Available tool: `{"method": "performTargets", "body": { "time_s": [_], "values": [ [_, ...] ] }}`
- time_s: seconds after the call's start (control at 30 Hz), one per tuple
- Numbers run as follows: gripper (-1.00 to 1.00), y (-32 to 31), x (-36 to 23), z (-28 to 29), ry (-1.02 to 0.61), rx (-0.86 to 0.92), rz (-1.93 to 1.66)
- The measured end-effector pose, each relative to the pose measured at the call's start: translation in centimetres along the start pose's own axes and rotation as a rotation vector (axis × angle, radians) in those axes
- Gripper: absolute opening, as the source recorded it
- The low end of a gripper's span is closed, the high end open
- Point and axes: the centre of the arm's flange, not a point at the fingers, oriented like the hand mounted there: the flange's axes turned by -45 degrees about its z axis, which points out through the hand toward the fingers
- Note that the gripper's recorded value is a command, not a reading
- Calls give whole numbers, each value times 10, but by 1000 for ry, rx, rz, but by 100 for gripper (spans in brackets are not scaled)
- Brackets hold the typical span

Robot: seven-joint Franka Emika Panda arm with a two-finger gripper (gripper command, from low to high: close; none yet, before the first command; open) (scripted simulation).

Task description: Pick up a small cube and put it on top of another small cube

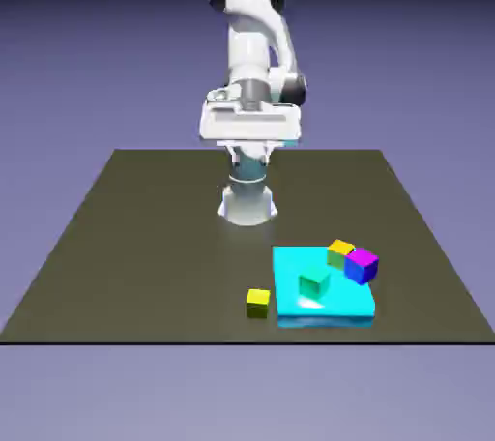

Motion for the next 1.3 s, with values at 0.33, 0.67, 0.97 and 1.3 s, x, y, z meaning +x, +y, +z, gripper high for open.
{"method": "performTargets", "body": {
  "time_s": [0.33, 0.67, 0.97, 1.3],
  "values": [
    [0, 48, 21, -15, 35, 154, -146],
    [0, 97, 18, 3, 76, 349, -286],
    [0, 130, -5, 51, 127, 547, -405],
    [0, 143, -55, 129, 200, 773, -521]
  ]
}}
